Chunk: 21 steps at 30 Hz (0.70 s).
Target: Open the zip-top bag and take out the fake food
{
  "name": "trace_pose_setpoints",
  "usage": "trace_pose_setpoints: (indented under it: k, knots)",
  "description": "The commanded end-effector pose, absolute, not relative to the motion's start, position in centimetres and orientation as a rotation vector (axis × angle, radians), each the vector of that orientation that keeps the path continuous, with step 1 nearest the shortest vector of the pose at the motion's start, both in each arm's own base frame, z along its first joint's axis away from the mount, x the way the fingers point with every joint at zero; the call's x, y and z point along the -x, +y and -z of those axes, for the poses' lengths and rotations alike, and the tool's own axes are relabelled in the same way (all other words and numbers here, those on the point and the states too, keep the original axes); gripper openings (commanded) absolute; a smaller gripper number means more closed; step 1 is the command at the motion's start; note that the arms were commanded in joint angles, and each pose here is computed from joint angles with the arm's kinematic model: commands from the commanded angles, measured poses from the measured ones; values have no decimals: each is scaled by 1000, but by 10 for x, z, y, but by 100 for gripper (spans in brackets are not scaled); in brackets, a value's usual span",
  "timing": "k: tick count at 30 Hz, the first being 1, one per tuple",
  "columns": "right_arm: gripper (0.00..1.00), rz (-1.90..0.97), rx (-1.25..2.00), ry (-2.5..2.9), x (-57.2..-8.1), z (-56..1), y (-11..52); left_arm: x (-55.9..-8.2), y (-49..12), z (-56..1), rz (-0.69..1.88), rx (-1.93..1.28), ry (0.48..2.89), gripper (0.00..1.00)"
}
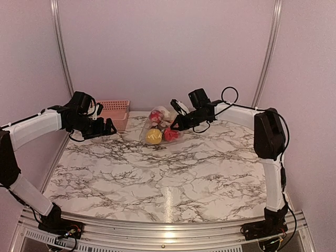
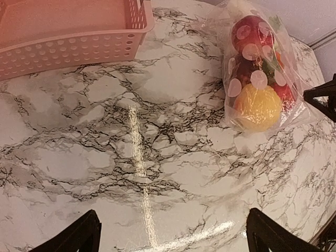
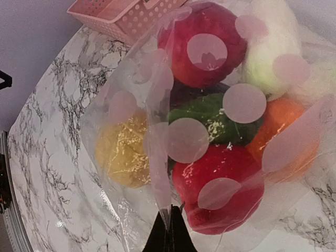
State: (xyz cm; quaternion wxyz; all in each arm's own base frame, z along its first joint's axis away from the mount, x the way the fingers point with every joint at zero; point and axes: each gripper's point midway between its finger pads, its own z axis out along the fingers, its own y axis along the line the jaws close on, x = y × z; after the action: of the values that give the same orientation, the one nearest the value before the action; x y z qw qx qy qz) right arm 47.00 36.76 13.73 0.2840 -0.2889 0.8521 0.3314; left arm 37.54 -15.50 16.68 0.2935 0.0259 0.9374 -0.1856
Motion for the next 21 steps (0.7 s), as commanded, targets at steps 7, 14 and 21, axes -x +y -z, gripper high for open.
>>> trace_pose_setpoints:
  k: [7, 14, 21]
  knots:
    - [0, -998, 961, 2229, -336, -160, 402, -380, -179, -167, 666, -108, 2486, 99]
    - [0, -1061, 1009, 2318, -261, -124, 415, -381, -196, -158, 774, -125, 2489, 99]
    - [8, -1132, 1039, 2327, -242, -121, 415, -382, -209, -149, 770, -176, 2526, 99]
